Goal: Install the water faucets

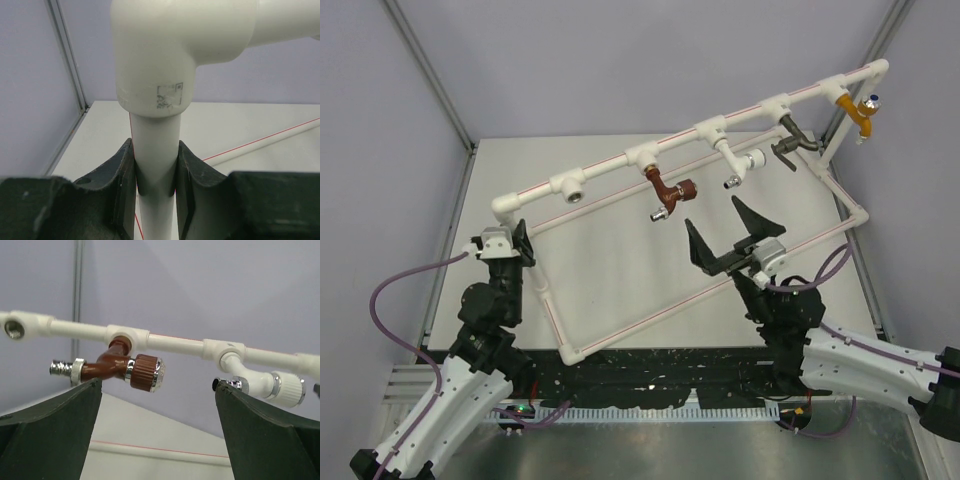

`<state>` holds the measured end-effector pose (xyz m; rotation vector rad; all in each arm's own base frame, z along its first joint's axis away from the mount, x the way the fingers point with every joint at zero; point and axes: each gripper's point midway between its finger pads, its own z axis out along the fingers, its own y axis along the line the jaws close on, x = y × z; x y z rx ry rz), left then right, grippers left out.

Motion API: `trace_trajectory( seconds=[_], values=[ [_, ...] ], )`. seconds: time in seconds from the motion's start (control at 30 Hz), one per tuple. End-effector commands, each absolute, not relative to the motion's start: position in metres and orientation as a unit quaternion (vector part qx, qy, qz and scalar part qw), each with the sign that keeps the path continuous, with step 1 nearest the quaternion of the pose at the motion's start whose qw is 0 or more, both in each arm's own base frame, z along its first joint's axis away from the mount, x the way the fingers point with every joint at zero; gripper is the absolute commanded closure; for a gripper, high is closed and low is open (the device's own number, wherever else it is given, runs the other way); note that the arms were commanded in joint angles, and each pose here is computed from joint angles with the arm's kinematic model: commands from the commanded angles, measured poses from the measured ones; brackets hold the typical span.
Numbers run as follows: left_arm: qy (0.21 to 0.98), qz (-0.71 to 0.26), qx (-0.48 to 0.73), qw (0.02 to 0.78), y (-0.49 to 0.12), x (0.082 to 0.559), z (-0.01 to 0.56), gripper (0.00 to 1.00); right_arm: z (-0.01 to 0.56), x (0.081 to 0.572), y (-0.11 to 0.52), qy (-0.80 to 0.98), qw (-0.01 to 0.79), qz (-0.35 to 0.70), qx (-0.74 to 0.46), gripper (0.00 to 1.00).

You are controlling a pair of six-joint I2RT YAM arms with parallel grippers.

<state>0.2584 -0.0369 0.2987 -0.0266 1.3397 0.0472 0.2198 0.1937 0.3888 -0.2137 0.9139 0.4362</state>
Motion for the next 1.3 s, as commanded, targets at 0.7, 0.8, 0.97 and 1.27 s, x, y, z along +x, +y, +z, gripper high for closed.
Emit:
trace_trajectory(
  seconds=[0.7,0.8,0.97,1.27],
  values=[
    [0.646,0.002,0.041,0.762,-0.060,0.265,0.280,1.00,0.403,0.253,0.267,0.268,0.751,-0.248,-0.549,0.16],
    [0.646,0.002,0.041,0.762,-0.060,0.265,0.280,1.00,0.398,0.261,0.273,0.275,0.743,-0.254,-0.555,0.26],
    [0.645,0.001,0.041,0.763,-0.061,0.264,0.281,1.00,0.396,0.272,0.276,0.284,0.741,-0.265,-0.548,0.42],
    [0.644,-0.001,0.041,0.764,-0.061,0.264,0.281,1.00,0.405,0.269,0.291,0.365,0.813,-0.080,-0.446,0.93]
  ],
)
